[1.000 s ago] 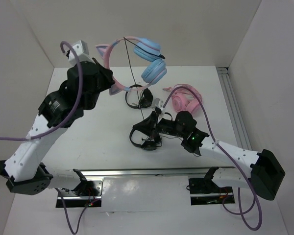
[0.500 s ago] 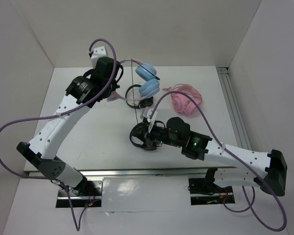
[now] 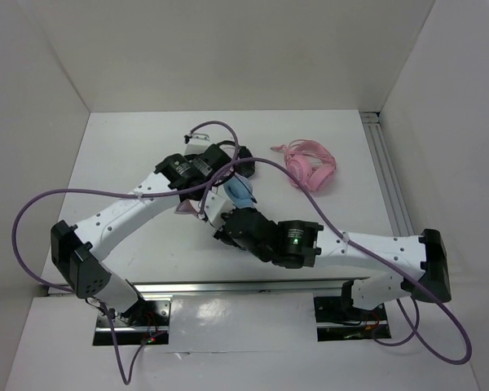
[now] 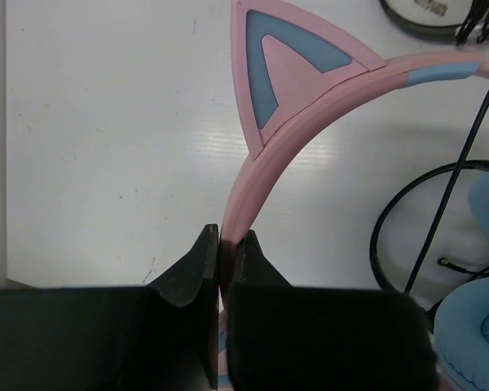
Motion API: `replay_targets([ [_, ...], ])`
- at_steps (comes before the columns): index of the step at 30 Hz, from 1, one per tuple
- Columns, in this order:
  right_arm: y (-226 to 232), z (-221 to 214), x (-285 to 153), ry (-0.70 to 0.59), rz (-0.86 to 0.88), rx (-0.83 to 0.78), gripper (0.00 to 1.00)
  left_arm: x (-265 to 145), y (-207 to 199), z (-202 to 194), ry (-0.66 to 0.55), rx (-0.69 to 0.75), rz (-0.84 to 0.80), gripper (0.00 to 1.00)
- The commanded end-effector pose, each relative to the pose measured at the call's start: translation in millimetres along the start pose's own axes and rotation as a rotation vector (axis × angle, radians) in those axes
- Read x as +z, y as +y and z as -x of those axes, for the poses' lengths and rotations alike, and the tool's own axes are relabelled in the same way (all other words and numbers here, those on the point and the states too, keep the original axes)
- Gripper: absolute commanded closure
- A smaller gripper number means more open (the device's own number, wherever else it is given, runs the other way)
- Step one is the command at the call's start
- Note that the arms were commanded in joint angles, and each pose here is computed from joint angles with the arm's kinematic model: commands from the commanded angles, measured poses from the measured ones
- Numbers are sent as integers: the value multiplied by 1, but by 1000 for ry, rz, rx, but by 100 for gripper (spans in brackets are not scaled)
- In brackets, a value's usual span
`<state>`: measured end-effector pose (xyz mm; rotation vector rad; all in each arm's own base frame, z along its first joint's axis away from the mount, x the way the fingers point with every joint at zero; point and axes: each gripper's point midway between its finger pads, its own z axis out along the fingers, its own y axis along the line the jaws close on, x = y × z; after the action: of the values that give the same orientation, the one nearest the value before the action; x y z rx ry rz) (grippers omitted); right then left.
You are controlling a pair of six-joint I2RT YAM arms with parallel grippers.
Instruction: Wrap the headphones
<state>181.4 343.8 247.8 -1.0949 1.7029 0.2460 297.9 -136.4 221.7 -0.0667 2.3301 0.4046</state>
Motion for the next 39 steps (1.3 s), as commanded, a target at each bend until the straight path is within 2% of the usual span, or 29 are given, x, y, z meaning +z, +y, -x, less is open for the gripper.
replay_targets([
  [1,-52,24,-23,1,-285,-40,100,-6,13,-1,-25,35,82,100],
  [6,-61,22,-30,30,-376,-81,100,2,15,-31,58,127,74,100],
  [8,-72,24,-38,13,-447,-78,100,-3,8,-28,37,133,-15,100],
  [12,-88,39,-53,-113,-509,0,97,-14,-11,-53,78,184,-248,100],
  [13,-87,36,-52,-124,-495,-16,92,-18,-19,-54,65,189,-301,100],
  [15,-91,49,-62,-193,-475,31,87,-24,-23,-63,68,229,-378,100],
  [17,-94,46,-61,-209,-462,42,83,-28,-25,-68,63,248,-416,100],
  [25,-136,35,-50,-228,-494,101,83,-54,-24,-75,56,243,-513,100],
  [31,-176,20,-23,-199,-520,156,99,-93,-18,-81,12,247,-619,100],
  [35,-193,9,-12,-186,-514,194,100,-125,-11,-76,-34,251,-755,100],
  [39,-196,11,-7,-219,-464,234,100,-147,3,-59,-114,218,-813,100],
])
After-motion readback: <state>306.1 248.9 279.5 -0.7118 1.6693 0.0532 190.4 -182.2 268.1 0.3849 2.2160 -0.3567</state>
